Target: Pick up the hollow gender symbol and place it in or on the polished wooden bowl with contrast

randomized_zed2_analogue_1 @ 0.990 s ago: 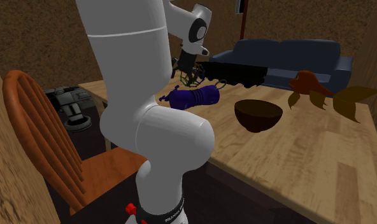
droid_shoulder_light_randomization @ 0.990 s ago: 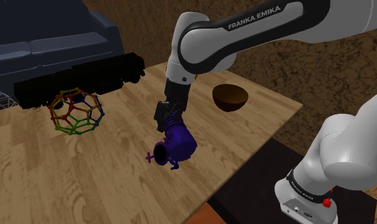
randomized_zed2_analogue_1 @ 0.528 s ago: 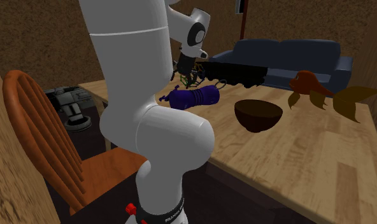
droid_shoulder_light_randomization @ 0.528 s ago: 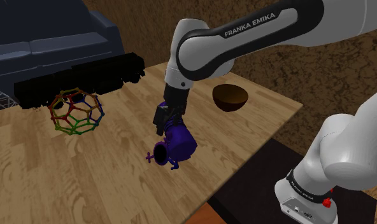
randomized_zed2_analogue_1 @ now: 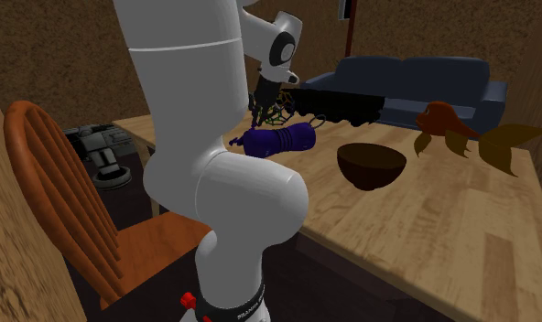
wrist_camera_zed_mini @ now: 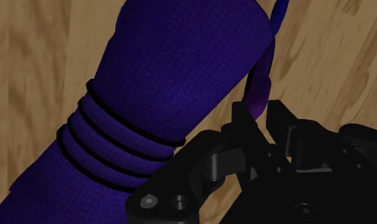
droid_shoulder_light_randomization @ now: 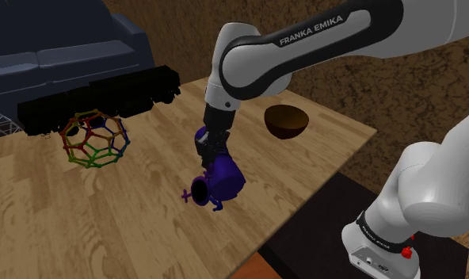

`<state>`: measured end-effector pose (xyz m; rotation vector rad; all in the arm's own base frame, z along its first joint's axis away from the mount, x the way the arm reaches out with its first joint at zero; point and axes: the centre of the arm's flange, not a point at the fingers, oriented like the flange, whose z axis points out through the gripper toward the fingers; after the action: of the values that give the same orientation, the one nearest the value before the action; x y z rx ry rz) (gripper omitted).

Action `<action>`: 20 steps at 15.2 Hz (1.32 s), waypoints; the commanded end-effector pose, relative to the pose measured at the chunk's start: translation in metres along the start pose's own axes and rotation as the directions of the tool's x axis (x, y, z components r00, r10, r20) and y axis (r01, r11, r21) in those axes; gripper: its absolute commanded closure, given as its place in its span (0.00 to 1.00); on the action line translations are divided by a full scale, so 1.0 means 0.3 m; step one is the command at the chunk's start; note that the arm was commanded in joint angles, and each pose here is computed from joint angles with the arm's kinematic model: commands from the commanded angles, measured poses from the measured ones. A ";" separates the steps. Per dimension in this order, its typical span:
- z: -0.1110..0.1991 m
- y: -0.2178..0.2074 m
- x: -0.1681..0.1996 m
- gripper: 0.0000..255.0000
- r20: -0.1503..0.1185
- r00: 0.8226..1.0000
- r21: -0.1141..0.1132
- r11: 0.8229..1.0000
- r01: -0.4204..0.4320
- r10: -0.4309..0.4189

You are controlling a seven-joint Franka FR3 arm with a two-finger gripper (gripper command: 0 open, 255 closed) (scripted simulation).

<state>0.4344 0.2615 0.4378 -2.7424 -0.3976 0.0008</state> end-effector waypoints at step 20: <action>-0.259 -0.101 0.014 1.00 0.002 1.000 0.000 1.000 0.000 0.000</action>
<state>0.4343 0.2613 0.5155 -2.7429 -0.3984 0.0036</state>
